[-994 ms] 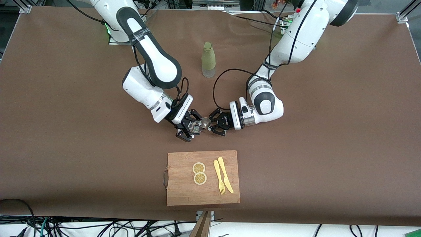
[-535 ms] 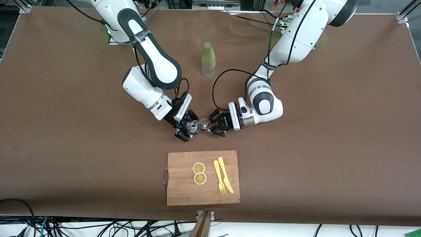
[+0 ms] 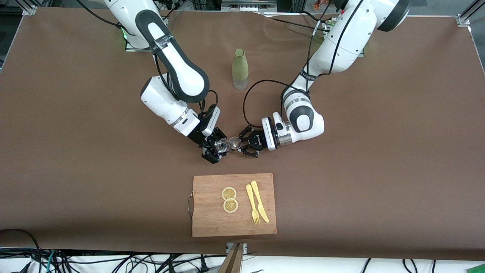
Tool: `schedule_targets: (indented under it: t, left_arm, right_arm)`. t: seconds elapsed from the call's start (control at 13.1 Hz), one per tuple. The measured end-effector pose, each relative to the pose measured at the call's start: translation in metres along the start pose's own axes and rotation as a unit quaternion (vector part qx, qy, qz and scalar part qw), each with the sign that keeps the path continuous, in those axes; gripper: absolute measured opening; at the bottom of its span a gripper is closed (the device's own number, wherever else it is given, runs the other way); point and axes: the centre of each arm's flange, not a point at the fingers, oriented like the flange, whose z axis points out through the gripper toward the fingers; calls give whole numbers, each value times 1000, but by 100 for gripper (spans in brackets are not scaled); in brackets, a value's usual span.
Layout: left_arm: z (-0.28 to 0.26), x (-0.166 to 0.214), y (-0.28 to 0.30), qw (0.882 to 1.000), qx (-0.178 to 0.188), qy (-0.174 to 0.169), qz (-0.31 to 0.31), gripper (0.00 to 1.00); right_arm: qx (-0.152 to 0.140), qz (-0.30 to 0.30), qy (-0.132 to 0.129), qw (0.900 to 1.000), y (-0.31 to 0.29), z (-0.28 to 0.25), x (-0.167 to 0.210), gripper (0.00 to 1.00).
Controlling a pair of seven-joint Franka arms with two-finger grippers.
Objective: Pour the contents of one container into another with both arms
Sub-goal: 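Tilt the beaker with the right gripper to pour into the jigger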
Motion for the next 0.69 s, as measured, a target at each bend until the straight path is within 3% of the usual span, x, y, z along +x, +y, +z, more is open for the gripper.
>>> schedule_targets:
  t: [0.69]
  left_arm:
    - [5, 3, 2, 1000, 6, -8, 1, 22]
  right_arm:
    - [-12, -78, -22, 997, -12, 1, 8, 13]
